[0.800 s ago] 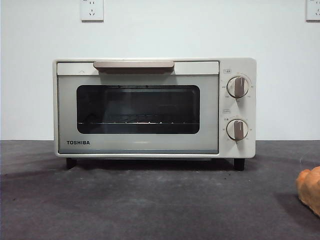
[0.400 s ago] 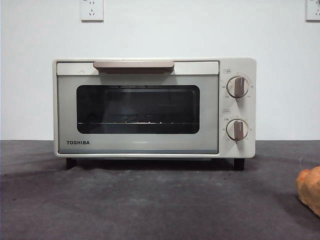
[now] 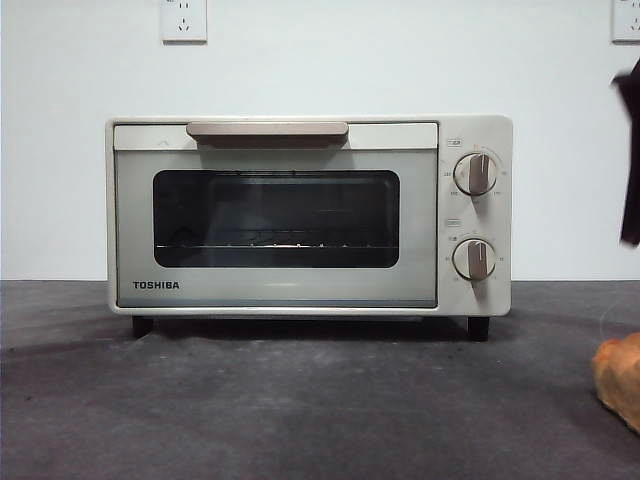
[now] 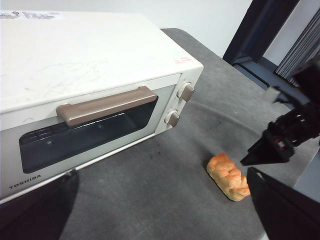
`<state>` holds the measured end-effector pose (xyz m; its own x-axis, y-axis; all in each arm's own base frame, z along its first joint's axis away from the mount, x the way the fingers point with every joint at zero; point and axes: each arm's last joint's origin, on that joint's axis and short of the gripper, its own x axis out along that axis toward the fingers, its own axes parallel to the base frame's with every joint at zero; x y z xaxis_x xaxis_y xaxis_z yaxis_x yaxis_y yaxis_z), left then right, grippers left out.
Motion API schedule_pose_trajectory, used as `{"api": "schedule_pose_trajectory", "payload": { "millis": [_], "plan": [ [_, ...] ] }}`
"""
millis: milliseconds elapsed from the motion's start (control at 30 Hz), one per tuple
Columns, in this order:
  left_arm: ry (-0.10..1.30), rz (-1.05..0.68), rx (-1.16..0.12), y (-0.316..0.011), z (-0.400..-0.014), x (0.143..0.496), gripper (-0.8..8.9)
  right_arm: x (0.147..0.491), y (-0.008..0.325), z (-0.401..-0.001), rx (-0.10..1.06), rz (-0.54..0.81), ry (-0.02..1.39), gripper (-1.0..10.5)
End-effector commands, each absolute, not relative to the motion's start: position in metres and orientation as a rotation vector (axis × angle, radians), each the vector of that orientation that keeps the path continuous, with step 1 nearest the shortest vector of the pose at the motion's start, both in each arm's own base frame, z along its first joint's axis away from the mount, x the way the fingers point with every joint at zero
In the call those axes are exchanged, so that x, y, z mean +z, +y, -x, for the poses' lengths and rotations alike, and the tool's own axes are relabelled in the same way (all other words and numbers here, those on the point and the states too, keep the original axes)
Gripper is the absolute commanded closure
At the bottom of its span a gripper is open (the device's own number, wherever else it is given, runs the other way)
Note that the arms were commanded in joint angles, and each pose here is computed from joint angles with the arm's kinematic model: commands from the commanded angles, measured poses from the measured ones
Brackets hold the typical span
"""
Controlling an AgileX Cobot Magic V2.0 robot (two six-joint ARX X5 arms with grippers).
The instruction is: The left arm flap open the oven, the right arm pick bread and place it into oven, the left arm flap close the oven
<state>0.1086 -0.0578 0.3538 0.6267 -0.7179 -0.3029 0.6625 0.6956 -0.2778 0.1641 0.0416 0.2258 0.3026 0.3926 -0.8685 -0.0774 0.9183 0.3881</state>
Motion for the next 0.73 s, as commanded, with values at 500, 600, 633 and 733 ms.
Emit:
{"api": "schedule_pose_trajectory", "payload": {
  "millis": [500,600,633,733],
  "plan": [
    [0.387,0.141,-0.803,-0.058,-0.108,0.36,2.23,0.174,0.081,-0.196,0.234,-0.101,1.413,4.9],
    [0.388,0.142,-0.803,-0.058,-0.108,0.36,2.23,0.17,0.084,-0.197,0.208,-0.056,1.411,6.7],
    [0.388,0.142,-0.803,-0.058,-0.108,0.36,2.22,0.169,0.085,-0.197,0.201,-0.044,1.41,7.3],
    [0.389,0.141,-0.803,-0.058,-0.108,0.36,2.23,0.17,0.086,-0.197,0.195,-0.026,1.4,8.2]
  ]
}}
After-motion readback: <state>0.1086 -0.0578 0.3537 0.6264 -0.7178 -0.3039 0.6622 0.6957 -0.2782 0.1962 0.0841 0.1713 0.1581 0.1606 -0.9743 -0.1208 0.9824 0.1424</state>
